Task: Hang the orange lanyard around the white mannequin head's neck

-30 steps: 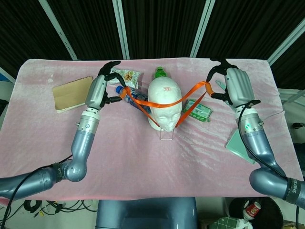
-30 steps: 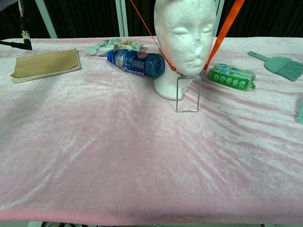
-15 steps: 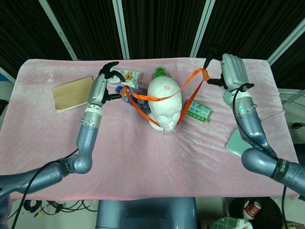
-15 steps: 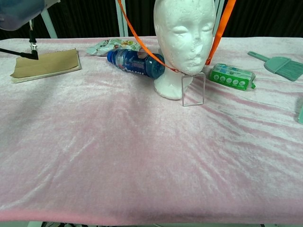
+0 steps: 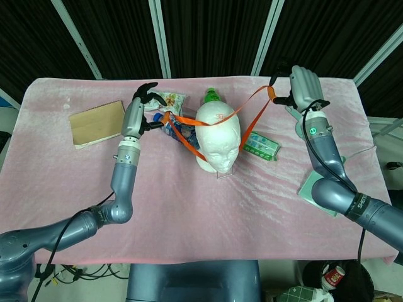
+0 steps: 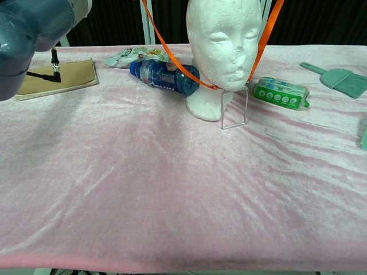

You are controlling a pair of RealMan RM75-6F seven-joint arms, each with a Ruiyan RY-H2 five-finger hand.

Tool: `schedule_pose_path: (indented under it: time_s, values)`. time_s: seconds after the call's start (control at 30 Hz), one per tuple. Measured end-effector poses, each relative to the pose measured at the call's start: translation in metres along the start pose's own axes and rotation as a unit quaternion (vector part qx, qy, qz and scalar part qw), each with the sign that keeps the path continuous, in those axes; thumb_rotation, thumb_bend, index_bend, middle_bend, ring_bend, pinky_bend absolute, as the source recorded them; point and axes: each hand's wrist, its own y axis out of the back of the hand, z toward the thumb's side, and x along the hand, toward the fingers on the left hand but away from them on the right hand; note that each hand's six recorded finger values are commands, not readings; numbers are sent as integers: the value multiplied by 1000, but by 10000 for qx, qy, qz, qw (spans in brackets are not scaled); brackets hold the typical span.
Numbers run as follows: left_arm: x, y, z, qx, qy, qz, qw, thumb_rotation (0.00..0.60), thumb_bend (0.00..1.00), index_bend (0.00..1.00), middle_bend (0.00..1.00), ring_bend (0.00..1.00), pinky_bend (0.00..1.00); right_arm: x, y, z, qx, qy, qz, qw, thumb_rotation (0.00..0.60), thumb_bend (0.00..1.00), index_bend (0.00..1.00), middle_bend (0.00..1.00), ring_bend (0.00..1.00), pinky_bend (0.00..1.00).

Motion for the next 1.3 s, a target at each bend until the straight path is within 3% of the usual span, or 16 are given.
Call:
schedule_pose_path:
  time_s: [0.5,1.03,1.13,1.3]
  values:
    - [19,-6,-30,23,442,179,9989,600,340,495,133,0,0,-22,-11,-29,147,-324,-14,9994,600,474,820,202,318,262]
    - [25,-29,-68,314,948,8,9950,600,307,477,128,0,0,-30,-59,-51,558,-438,405,9967,600,465,810,205,321,262]
    - [26,-32,-72,345,1015,-42,9942,600,246,437,116,0,0,-31,-64,-50,555,-409,441,9966,600,393,688,199,321,262]
    - [27,-34,-74,517,1066,-86,9929,600,50,297,63,0,0,-31,-71,-48,559,-376,541,9963,600,163,358,146,287,239]
